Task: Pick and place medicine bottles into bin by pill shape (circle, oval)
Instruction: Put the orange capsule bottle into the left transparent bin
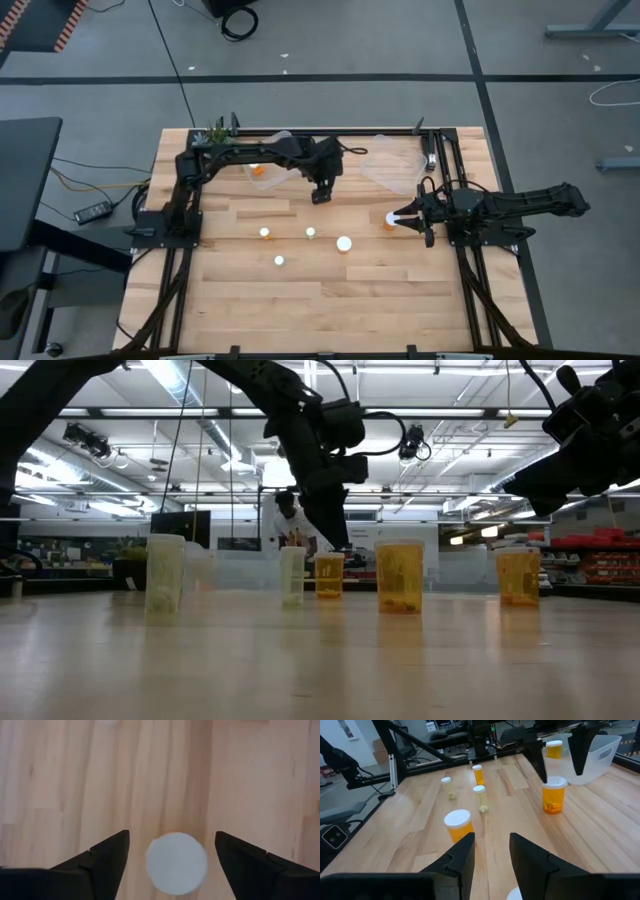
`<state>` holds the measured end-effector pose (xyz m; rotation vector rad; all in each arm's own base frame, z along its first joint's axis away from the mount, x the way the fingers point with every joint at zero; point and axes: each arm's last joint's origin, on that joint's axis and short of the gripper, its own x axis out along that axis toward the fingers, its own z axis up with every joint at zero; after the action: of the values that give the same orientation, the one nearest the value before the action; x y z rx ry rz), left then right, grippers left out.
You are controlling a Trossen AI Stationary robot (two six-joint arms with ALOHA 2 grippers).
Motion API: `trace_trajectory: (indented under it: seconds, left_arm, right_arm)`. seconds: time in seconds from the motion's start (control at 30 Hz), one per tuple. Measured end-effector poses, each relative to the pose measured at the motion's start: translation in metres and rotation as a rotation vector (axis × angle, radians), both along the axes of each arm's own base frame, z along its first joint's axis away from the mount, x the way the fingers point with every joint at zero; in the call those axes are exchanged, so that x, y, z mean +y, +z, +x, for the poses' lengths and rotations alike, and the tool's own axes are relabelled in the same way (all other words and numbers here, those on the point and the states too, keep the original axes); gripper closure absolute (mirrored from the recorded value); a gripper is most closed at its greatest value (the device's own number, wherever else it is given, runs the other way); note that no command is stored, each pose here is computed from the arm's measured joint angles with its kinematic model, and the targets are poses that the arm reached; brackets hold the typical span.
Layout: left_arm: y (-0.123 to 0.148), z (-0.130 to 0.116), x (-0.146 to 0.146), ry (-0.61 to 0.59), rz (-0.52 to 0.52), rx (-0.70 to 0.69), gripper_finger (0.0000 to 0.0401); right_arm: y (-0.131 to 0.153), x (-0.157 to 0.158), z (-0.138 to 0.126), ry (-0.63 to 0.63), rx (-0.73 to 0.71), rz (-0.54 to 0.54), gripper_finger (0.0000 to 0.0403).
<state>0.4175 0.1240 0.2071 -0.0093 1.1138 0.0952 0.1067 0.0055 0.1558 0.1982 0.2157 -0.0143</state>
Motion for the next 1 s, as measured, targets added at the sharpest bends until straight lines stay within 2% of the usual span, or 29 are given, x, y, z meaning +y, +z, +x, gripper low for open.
trace_trajectory:
  seconds: [0.23, 0.4, 0.67, 1.0]
  left_arm:
    - [-0.002, 0.003, -0.007, -0.031, 0.005, 0.007, 0.0029]
    - [-0.006, 0.000, -0.007, -0.056, 0.005, 0.055, 0.0018]
    - [-0.025, 0.004, -0.006, -0.065, 0.028, 0.109, 0.0058]
    - [-0.038, 0.007, -0.003, -0.069, 0.031, 0.125, 0.0139]
  right_arm:
    - [0.000, 0.000, 0.000, 0.000, 0.000, 0.000, 0.0274]
    - [0.000, 0.000, 0.000, 0.000, 0.000, 0.000, 0.0274]
    - [0.000, 0.000, 0.000, 0.000, 0.001, 0.000, 0.0274]
    - [-0.001, 0.000, 0.001, 0.000, 0.015, -0.001, 0.0274]
